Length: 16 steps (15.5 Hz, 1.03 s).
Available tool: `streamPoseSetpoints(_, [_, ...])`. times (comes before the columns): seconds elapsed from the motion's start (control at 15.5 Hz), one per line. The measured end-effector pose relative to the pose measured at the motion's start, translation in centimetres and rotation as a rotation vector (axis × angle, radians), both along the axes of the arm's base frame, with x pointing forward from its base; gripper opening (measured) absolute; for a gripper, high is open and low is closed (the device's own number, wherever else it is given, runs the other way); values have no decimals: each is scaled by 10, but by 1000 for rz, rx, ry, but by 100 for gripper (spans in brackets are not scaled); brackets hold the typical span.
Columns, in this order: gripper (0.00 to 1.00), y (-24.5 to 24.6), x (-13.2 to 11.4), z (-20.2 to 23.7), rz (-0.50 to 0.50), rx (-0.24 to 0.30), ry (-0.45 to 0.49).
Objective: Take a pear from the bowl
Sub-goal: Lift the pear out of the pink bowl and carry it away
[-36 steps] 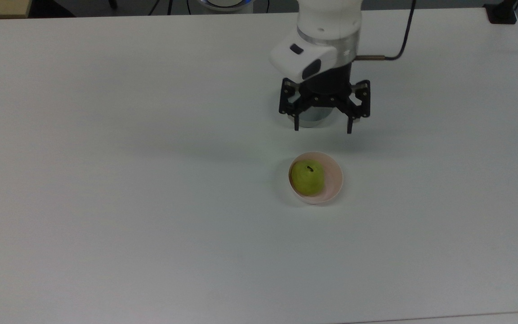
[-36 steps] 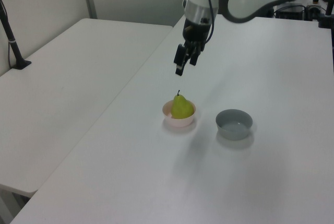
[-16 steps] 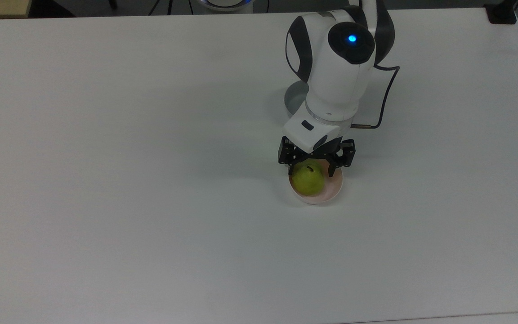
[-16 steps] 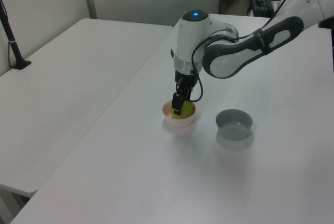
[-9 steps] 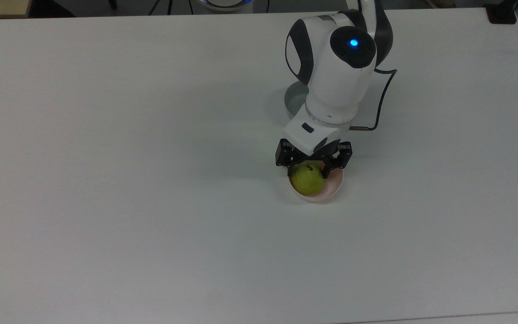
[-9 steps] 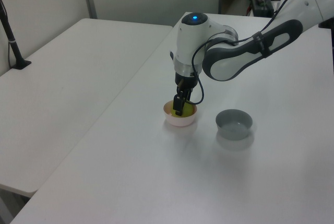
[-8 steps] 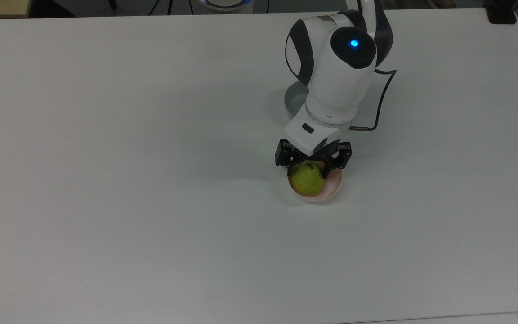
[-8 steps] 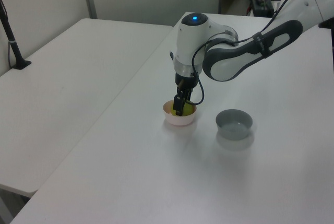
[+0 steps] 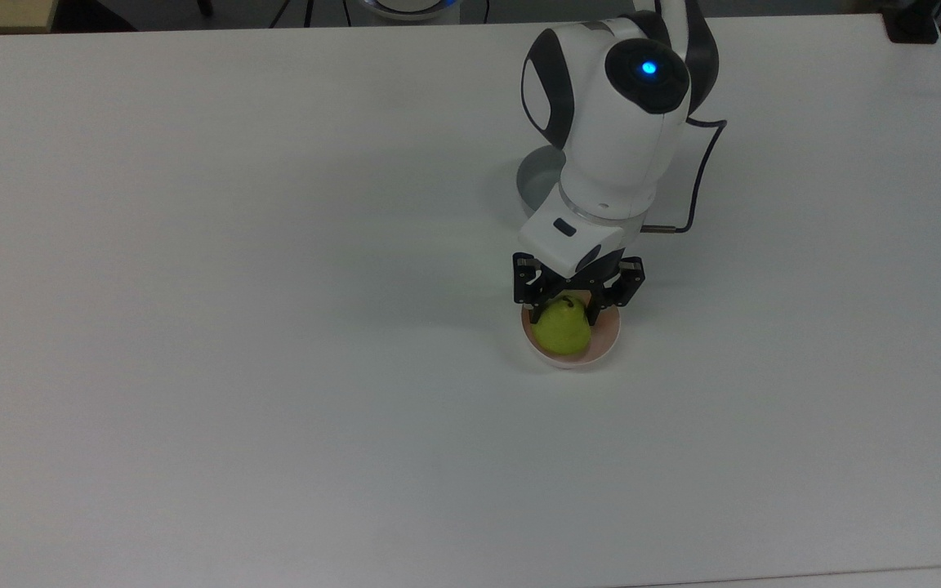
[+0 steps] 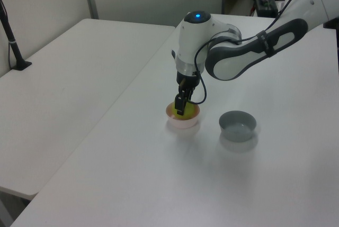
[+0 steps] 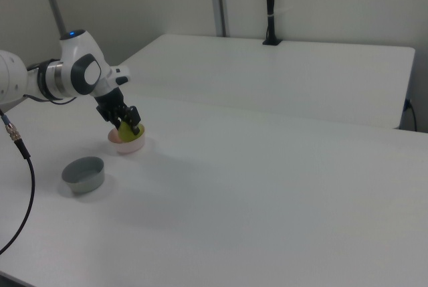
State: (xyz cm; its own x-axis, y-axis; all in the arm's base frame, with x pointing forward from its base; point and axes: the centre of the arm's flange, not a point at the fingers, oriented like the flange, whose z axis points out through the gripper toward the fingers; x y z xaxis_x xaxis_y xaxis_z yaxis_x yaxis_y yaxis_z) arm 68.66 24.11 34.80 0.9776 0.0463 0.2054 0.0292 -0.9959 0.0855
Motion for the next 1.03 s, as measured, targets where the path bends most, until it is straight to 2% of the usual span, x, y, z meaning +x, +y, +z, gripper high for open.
streamPoseSetpoints(0.19, [68, 1, 1, 26, 0, 21, -34])
streamPoseSetpoints(0.45, [68, -18, -3, 102, -22, 76, -106])
streamPoseSetpoints(0.58, [68, -41, -7, 128, -46, 99, -92])
streamPoseSetpoints(0.77, [68, -79, -15, 140, -42, 114, -27])
streamPoseSetpoints(1.03, [68, -166, -31, 163, -30, 119, 45])
